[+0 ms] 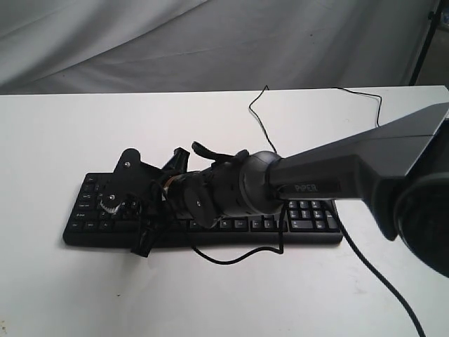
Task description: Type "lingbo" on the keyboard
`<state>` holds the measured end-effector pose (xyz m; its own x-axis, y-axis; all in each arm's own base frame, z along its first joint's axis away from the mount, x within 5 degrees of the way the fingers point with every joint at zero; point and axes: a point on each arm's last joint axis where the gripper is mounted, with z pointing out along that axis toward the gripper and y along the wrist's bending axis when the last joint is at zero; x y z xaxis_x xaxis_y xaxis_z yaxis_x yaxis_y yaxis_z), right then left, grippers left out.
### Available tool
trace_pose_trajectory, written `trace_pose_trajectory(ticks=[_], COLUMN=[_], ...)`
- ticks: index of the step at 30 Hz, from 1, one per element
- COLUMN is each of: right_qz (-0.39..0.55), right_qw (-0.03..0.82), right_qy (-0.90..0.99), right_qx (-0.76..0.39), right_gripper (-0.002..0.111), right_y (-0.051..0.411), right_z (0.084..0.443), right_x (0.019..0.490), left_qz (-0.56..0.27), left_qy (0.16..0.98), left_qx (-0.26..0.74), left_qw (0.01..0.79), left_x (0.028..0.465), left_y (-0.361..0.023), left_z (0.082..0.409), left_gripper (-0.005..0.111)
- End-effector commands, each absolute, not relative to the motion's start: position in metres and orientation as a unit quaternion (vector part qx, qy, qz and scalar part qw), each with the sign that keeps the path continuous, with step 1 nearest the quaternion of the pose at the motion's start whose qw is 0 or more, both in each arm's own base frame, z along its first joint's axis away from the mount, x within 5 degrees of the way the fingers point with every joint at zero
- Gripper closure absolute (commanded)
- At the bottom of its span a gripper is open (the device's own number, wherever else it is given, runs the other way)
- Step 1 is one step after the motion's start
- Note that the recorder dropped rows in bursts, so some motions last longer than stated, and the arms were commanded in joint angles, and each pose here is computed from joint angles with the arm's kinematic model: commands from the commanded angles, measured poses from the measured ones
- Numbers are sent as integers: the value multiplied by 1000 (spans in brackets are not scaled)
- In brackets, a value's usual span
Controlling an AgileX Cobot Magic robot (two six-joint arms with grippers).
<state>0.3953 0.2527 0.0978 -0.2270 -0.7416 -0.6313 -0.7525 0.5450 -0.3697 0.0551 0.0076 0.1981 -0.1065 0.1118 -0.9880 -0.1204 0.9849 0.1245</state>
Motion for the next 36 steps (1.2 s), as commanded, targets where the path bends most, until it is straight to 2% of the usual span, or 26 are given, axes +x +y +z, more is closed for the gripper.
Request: trace_pose_trajectory(ticks=[1, 9, 22, 36], right_qz=[7, 6, 3, 9], right_qw=[406, 421, 414, 415], right_qy=[781, 771, 776, 774], right_qx=[-474, -477, -476, -479], right_gripper=[108, 108, 108, 108], right_y=[253, 248, 239, 248], right_z=[104, 135, 129, 119], right_x=[397, 389, 375, 371], left_qz=[84, 84, 84, 84], left_qy=[740, 740, 740, 740], left_qx=[-3, -3, -3, -3], left_qw=[667, 667, 667, 667], left_x=[56, 56, 56, 56], left_y=[7, 7, 7, 7], left_z=[197, 197, 197, 197], left_gripper=[106, 106, 106, 106])
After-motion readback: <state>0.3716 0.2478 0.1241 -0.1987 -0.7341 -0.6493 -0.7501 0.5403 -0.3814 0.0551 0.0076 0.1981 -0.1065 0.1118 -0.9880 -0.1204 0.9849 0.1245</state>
